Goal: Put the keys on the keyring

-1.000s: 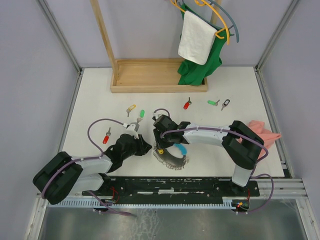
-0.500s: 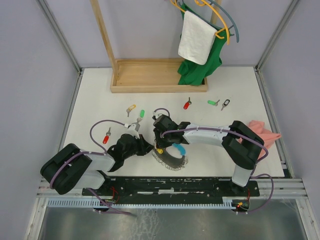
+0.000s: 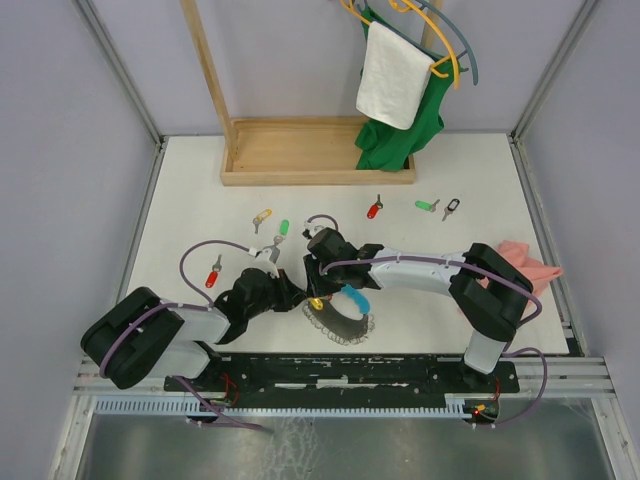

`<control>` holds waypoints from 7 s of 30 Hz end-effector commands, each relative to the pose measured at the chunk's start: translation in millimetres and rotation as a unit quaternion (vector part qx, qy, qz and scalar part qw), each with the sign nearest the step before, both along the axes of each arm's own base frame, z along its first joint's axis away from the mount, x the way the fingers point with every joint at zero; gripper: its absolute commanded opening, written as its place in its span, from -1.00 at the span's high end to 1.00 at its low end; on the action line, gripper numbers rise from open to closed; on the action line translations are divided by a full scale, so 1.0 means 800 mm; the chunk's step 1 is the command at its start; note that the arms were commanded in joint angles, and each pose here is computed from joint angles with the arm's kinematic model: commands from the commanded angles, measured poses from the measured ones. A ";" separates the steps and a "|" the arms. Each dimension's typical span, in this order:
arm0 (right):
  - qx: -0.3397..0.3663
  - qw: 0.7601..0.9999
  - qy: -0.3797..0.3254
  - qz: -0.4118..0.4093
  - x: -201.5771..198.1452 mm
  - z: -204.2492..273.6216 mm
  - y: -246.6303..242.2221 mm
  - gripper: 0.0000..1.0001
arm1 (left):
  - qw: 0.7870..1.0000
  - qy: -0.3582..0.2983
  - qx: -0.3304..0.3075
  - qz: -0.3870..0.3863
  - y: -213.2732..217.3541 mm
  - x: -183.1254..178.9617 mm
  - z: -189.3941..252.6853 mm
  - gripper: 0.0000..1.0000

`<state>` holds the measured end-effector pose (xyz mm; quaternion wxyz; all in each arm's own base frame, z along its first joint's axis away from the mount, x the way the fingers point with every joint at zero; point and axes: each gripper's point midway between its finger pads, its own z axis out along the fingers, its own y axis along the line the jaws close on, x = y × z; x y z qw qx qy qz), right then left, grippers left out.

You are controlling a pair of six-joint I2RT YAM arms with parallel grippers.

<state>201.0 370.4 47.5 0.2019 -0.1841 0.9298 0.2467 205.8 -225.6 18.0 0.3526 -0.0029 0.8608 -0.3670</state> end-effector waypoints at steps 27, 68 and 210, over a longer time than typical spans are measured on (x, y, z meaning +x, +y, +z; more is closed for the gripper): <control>-0.028 0.999 -0.009 0.028 -0.009 -0.015 0.015 0.25 | 0.999 -0.002 -0.039 0.003 -0.011 0.001 0.021 0.79; -0.019 0.965 -0.144 0.220 0.030 0.114 -0.056 0.99 | 0.961 -0.238 -0.030 -0.137 -0.043 0.015 0.122 0.21; 0.025 0.728 -0.388 0.564 -0.030 0.226 -0.088 0.99 | 0.757 -0.529 -0.015 -0.382 -0.102 -0.018 0.242 0.23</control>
